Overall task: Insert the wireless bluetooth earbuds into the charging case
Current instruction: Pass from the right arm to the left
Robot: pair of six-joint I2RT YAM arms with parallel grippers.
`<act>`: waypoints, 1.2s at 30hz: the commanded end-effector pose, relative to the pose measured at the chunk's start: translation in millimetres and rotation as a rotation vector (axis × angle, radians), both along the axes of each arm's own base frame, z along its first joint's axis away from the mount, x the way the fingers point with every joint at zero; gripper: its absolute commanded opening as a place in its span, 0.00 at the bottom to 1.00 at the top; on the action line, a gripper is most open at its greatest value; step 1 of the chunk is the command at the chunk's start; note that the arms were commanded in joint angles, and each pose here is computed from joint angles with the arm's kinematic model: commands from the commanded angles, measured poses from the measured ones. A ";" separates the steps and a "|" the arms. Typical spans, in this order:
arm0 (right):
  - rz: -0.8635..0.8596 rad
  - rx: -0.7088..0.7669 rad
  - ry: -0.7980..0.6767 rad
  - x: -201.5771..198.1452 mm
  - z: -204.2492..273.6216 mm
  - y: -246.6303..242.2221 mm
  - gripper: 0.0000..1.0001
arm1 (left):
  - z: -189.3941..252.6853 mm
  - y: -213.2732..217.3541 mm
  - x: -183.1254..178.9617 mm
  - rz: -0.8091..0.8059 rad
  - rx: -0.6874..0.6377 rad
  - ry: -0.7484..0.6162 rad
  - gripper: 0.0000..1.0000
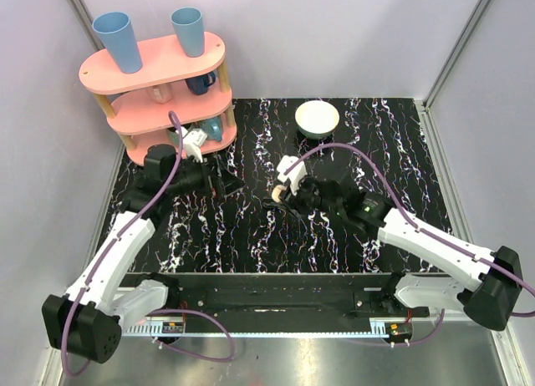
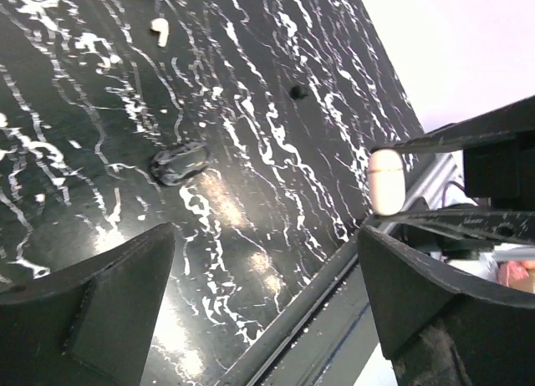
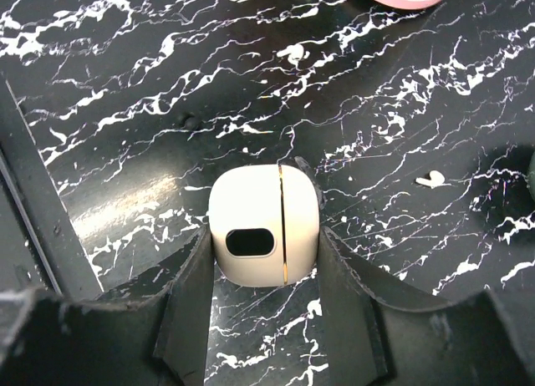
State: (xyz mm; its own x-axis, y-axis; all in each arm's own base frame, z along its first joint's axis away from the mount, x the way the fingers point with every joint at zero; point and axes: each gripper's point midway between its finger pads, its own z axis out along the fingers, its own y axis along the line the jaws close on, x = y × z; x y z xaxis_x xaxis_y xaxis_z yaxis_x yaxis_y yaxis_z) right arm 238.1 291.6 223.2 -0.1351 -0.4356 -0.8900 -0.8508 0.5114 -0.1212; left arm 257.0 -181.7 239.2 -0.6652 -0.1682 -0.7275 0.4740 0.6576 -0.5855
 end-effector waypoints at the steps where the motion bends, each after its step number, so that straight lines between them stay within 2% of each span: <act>1: 0.056 0.029 -0.172 -7.1 26.7 9.8 0.00 | 35.9 -30.0 -2.7 -0.101 -0.081 -0.070 0.93; 9: 0.093 0.024 -0.262 -14.7 25.5 14.9 0.00 | 34.2 -65.3 -25.8 -0.238 -0.114 -0.051 0.89; 16: 0.088 0.035 -0.262 -16.1 26.1 13.5 0.00 | 27.5 -81.3 -41.5 -0.339 -0.108 -0.044 0.84; 20: 0.090 0.045 -0.264 -18.5 28.7 13.2 0.00 | 22.5 -88.3 -42.0 -0.355 -0.108 -0.026 0.81; 29: 0.103 0.050 -0.264 -21.8 28.4 17.3 0.00 | 30.1 -109.0 -39.2 -0.395 -0.152 -0.023 0.79; 36: 0.103 0.052 -0.262 -23.0 26.8 17.3 0.00 | 25.4 -115.7 -42.2 -0.418 -0.148 -0.006 0.70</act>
